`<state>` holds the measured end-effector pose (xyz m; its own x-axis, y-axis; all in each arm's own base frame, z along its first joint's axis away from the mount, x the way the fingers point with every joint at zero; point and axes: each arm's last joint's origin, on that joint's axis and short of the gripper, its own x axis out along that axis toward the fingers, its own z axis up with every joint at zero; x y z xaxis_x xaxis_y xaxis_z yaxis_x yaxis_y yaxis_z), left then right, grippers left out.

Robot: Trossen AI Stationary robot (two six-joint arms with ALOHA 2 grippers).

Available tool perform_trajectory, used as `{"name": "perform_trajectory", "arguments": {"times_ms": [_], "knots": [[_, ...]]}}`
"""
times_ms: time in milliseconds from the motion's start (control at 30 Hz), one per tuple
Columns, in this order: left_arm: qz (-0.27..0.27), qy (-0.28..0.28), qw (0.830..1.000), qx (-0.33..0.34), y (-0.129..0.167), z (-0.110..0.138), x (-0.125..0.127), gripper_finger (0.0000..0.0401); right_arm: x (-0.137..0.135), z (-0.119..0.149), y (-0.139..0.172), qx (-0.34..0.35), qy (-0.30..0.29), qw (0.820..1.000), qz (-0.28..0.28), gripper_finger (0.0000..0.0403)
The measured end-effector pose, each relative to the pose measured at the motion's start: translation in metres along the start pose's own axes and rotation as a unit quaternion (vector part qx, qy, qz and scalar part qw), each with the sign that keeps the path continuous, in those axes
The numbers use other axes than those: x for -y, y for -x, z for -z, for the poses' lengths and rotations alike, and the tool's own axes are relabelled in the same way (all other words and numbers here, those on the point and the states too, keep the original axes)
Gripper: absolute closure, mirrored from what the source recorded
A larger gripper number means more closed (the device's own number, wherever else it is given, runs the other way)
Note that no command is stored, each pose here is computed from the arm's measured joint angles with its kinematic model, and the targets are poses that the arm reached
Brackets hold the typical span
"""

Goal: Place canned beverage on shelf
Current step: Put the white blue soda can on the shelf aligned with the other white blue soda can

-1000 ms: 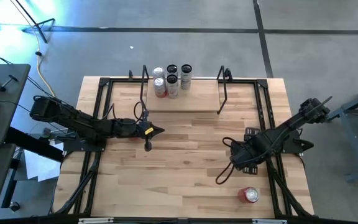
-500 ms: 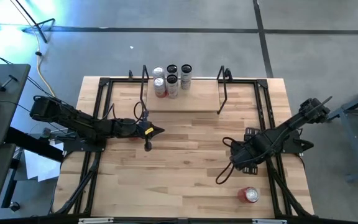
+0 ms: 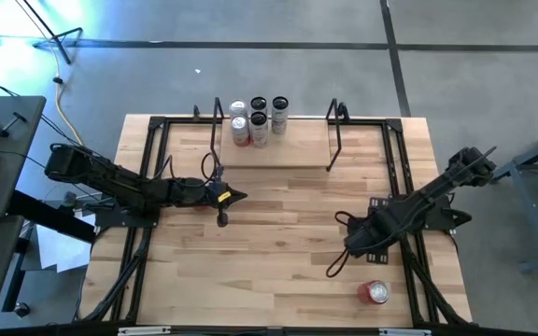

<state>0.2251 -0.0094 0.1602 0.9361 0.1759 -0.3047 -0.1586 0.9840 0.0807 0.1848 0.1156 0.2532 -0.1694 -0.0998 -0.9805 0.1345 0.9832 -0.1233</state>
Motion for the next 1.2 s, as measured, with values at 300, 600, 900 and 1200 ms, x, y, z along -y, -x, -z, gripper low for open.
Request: {"name": "perform_trajectory", "arguments": {"times_ms": [300, 600, 900, 1200], "knots": [[0.0, 0.0, 1.0, 0.0, 0.0, 0.0, 0.0, 0.0401, 0.001, -0.008, 0.0, 0.01, -0.046, 0.998, -0.029, 0.0107], [0.006, -0.001, 1.0, 0.0, 0.001, 0.0, 0.003, 0.0401, 0.018, -0.028, 0.001, -0.001, -0.203, 0.975, -0.09, 0.0161], [0.012, -0.003, 1.0, 0.001, 0.001, 0.0, 0.006, 0.0401, 0.036, -0.063, 0.025, 0.116, -0.284, 0.94, -0.152, 0.0161], [0.012, 0.001, 1.0, 0.003, 0.001, 0.0, 0.006, 0.0401, 0.093, -0.107, 0.087, 0.165, -0.358, 0.913, -0.109, 0.0161]]}}
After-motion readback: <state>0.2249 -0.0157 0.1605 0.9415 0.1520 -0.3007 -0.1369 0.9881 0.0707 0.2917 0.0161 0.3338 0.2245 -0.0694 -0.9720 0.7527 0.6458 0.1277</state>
